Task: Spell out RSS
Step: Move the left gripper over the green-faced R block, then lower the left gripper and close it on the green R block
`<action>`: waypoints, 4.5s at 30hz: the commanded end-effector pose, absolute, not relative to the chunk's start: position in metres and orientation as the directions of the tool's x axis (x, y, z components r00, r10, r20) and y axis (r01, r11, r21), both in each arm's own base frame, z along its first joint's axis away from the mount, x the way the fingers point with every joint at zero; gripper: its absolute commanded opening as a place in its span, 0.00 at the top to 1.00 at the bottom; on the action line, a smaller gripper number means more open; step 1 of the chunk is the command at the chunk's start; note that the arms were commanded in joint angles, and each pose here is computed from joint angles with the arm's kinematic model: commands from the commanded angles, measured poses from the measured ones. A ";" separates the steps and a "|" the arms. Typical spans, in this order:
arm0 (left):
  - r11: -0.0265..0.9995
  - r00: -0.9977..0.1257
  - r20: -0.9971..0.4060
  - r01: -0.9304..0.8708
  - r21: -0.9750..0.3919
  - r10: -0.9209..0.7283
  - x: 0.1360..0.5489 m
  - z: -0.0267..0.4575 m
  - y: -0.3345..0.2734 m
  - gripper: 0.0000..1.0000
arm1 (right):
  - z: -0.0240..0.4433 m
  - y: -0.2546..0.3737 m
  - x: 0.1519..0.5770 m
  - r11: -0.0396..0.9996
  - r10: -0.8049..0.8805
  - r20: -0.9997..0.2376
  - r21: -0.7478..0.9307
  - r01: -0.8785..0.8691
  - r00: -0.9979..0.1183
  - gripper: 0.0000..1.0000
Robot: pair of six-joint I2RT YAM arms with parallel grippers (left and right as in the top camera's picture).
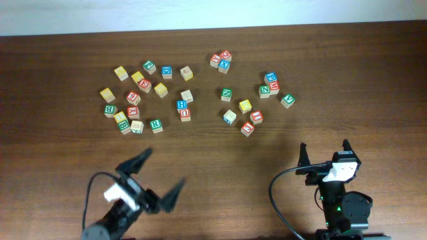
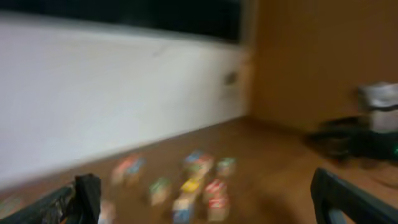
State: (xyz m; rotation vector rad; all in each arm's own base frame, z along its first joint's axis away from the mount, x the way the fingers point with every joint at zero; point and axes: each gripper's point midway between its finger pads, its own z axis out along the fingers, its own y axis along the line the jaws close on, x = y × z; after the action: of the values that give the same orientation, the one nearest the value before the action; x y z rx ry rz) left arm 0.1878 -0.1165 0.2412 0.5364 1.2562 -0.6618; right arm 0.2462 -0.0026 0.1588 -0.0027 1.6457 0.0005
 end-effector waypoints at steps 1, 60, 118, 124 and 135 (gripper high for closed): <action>0.505 0.333 -0.931 0.835 0.218 -0.150 0.136 0.270 -0.143 0.01 | 0.156 -0.003 0.246 1.000 -0.004 -0.997 -0.004 0.004 -0.076 0.02; 0.945 -0.944 -0.057 -0.327 0.022 -0.325 0.353 0.076 -0.068 0.01 | 0.156 -0.003 0.246 1.000 -0.004 -0.997 -0.004 0.004 -0.076 0.02; 0.969 -0.966 -0.089 -0.246 0.036 -0.242 0.387 0.003 -0.054 0.37 | 0.156 -0.003 0.246 1.000 -0.004 -0.997 -0.004 0.004 -0.076 0.02; 0.968 -0.965 -0.096 -0.248 0.037 -0.244 0.389 0.002 -0.053 0.46 | 0.156 -0.003 0.246 1.000 -0.004 -0.997 -0.004 0.004 -0.076 0.02; 0.967 -0.964 -0.108 -0.250 0.056 -0.243 0.390 0.002 -0.049 0.46 | 0.156 -0.003 0.246 1.000 -0.004 -0.997 -0.004 0.004 -0.076 0.02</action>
State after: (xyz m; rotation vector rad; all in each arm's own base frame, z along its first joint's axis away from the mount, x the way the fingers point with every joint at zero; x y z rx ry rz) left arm 0.3944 -0.0545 0.0113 -0.3852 2.9962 0.0666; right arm 0.2460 -0.0025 0.1593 -0.0032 1.6430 0.0007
